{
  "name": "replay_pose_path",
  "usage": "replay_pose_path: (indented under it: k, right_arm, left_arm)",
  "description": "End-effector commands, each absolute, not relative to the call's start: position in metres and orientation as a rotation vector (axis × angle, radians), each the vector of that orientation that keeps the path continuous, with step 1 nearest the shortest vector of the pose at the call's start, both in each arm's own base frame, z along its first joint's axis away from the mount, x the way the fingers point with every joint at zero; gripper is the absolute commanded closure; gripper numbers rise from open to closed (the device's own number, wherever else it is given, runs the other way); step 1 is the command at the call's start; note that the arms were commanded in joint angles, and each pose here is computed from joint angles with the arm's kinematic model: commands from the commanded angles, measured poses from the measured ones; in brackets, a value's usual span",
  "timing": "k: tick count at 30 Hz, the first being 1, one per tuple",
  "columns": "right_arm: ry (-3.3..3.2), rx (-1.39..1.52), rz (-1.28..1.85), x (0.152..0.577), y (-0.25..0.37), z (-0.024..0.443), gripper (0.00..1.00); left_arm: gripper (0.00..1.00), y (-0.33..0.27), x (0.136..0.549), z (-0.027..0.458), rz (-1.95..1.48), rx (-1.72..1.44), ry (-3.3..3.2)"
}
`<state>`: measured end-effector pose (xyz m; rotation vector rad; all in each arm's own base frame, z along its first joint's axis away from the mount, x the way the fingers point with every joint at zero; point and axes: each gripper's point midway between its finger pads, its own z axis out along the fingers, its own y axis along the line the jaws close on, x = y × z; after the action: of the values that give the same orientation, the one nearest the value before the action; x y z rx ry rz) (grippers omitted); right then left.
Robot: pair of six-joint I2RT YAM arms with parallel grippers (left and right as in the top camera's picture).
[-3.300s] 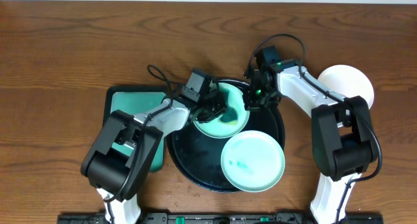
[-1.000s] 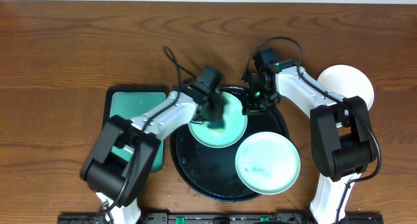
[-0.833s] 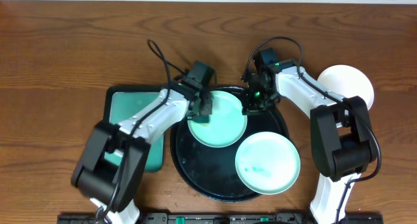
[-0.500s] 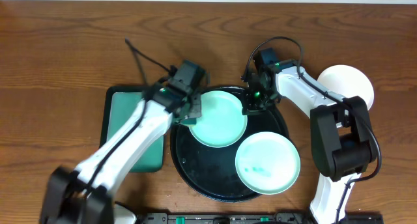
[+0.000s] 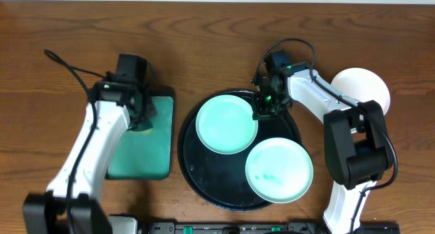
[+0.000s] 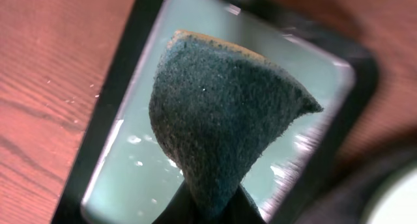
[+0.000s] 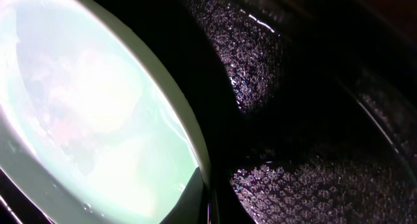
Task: Clean dirty plates on tray and stack at the side
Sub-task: 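Return the sponge to the water tray with the left gripper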
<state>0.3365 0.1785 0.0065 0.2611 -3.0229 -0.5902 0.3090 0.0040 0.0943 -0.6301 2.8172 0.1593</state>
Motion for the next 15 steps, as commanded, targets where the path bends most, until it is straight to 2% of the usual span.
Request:
replay_pose_path:
  k: [1, 7, 13, 14, 15]
  right_arm:
    - [-3.043, 0.235, -0.538, 0.341, 0.172, -0.001, 0.99]
    - [-3.041, 0.234, -0.536, 0.340, 0.172, -0.001, 0.99]
    - [-3.041, 0.235, -0.536, 0.340, 0.172, -0.001, 0.99]
    - [-3.041, 0.236, -0.536, 0.340, 0.172, -0.001, 0.99]
    - [-3.041, 0.241, -0.537, 0.340, 0.172, -0.001, 0.99]
  left_arm:
    - [0.93, 0.014, 0.301, 0.055, 0.235, -0.647, 2.917]
    - [0.93, 0.009, 0.302, 0.007, 0.242, -0.691, 3.018]
    - [0.93, 0.009, 0.307, 0.007, 0.232, -0.705, 2.996]
    - [0.87, 0.009, 0.306, 0.008, 0.232, -0.705, 2.996]
    - [0.71, 0.009, 0.305, 0.010, 0.233, -0.706, 2.998]
